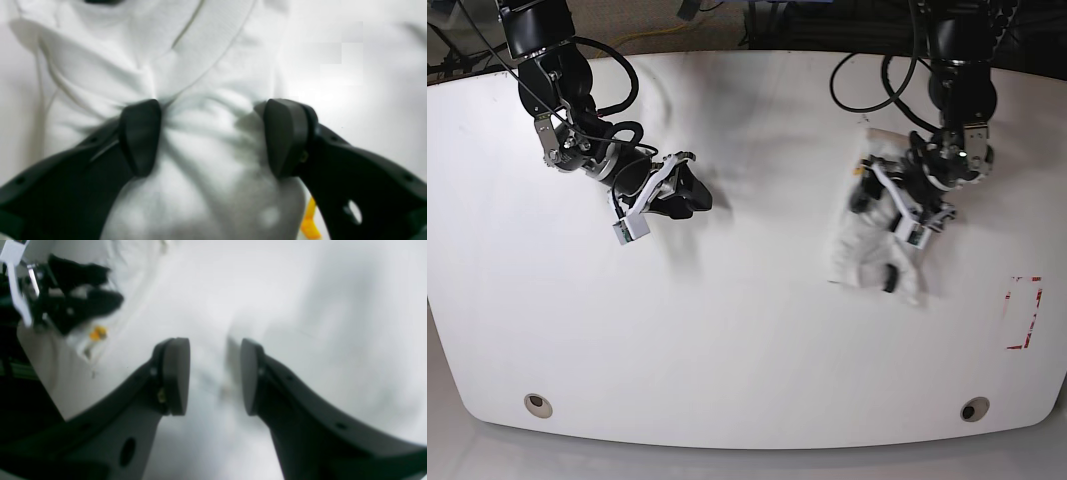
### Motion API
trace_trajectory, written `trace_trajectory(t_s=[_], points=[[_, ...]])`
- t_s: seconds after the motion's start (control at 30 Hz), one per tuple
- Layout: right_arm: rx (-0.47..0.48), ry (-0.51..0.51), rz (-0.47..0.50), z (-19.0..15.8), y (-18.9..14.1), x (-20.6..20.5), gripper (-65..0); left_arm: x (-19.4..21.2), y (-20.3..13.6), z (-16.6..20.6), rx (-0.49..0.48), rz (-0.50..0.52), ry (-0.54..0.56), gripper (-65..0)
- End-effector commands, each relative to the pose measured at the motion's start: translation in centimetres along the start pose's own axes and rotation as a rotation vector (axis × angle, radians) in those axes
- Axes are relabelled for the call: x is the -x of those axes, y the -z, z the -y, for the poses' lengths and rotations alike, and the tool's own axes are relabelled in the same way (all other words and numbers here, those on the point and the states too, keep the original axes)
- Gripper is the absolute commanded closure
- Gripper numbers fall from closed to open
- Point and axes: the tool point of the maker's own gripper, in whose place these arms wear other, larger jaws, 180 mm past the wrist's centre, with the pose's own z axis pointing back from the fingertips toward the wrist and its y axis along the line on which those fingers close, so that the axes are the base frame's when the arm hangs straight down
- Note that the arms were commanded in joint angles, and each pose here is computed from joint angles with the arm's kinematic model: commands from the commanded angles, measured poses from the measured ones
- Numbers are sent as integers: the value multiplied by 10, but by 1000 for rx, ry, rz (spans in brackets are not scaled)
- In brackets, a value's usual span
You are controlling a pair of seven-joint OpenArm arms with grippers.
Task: Fold the T-shirt properly
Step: 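Carry the bundle with the left gripper to the table's side edge and release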
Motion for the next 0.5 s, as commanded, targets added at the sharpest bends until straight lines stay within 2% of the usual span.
trace_trajectory(t_s=[0.0, 0.1, 0.2, 0.47], points=[[-27, -19, 49, -6, -3, -17, -231, 45, -26, -60, -145, -208, 39, -458], [-28, -20, 49, -6, -3, -17, -231, 61, -50, -103, -190, -261, 43, -458], [-28, -17, 46, -6, -3, -15, -231, 71, -77, -145, -243, -257, 26, -458], [-18, -2, 30, -5, -4, -5, -231, 74, -128, -208, -312, -292, 77, -458]])
